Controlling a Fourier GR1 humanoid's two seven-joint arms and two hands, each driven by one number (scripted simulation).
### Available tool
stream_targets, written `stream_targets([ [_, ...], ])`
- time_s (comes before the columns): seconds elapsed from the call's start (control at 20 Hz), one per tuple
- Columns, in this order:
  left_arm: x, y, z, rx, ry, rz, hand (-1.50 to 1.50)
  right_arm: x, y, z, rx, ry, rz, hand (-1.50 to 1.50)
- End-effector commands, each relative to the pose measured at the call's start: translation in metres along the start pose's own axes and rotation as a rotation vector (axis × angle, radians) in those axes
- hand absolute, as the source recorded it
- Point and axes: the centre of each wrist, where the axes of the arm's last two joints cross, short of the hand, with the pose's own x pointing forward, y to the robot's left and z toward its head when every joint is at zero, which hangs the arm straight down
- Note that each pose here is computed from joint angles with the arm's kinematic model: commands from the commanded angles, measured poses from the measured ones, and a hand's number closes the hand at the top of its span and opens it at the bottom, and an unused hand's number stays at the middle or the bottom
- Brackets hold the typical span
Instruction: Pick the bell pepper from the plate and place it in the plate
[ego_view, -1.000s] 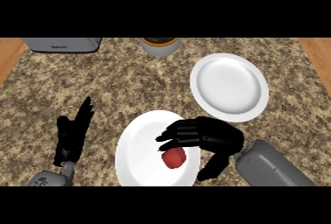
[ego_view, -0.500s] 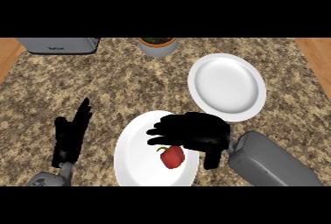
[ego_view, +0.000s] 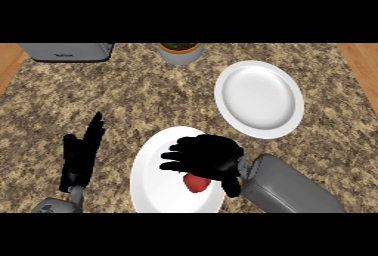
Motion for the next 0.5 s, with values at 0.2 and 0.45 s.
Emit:
stream_targets([
  [0.2,0.001,-0.021,0.004,0.008,-0.003,-0.004,0.00,0.001,0.015,-0.022,0.043,0.030,0.009,-1.50],
  [0.45,0.011,0.006,0.020,-0.004,0.011,0.004,0.00,-0.004,0.006,-0.025,0.068,0.023,0.011,-1.50],
])
